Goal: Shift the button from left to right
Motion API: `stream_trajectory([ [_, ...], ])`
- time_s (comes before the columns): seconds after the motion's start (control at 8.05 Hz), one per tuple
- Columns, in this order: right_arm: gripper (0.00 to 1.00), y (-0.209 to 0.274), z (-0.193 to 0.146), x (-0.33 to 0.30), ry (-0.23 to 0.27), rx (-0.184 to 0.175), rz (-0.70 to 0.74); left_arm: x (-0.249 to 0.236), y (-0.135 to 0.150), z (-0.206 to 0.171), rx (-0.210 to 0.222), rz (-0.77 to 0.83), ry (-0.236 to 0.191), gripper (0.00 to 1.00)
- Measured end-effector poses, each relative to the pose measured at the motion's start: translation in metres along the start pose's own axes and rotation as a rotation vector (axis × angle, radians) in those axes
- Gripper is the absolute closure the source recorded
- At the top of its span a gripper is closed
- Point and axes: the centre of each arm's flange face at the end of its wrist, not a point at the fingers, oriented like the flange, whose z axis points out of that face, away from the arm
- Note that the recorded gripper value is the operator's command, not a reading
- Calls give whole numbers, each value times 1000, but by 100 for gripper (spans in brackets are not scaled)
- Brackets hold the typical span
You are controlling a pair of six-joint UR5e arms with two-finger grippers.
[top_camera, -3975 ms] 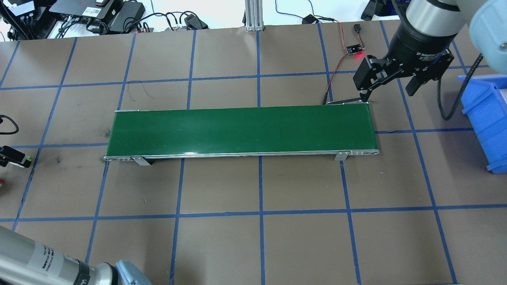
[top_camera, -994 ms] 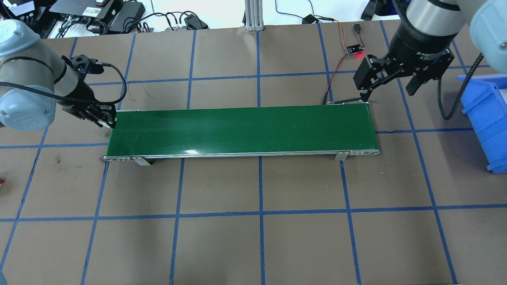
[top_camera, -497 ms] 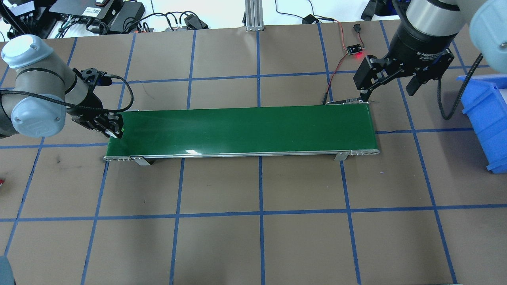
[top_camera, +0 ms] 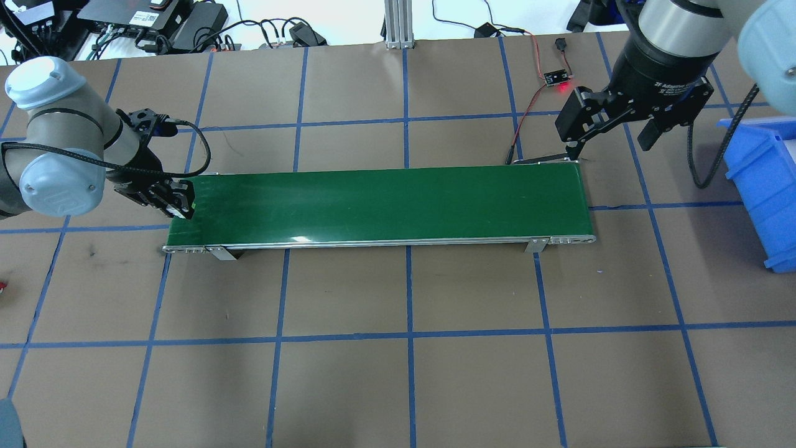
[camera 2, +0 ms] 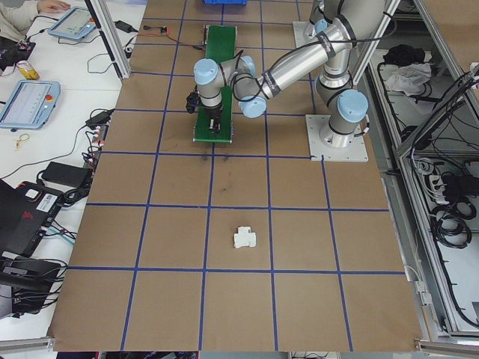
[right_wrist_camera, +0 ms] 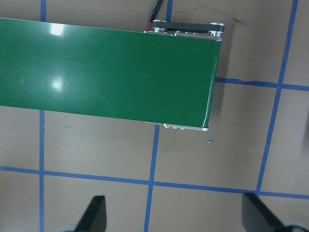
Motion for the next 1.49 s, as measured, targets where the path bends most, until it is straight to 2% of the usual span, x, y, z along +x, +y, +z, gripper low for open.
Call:
stream_trajectory([
  [0.12,0,0,0,0,-1,1,0,-1,-1,4,-7,0,4,100],
  [0.25,0,0,0,0,-1,1,-1,-1,-2,9,-14,0,7,79],
  [0.37,0,0,0,0,0,1,-1,-2,-3,11,-18,0,10,1],
  [0.75,0,0,0,0,-1,1,-1,4,0,-1,-18,-5,6,0],
  [0.99,0,-1,0,0,2,6,-5,32,14,-40,13,-18,-3,0],
  [1.37,0,-24,8,-2,8,67,-12,96,54,-107,19,-87,-14,0],
  [1.49,0,-38,22,-6,7,68,-16,103,61,-126,34,-105,-34,0],
])
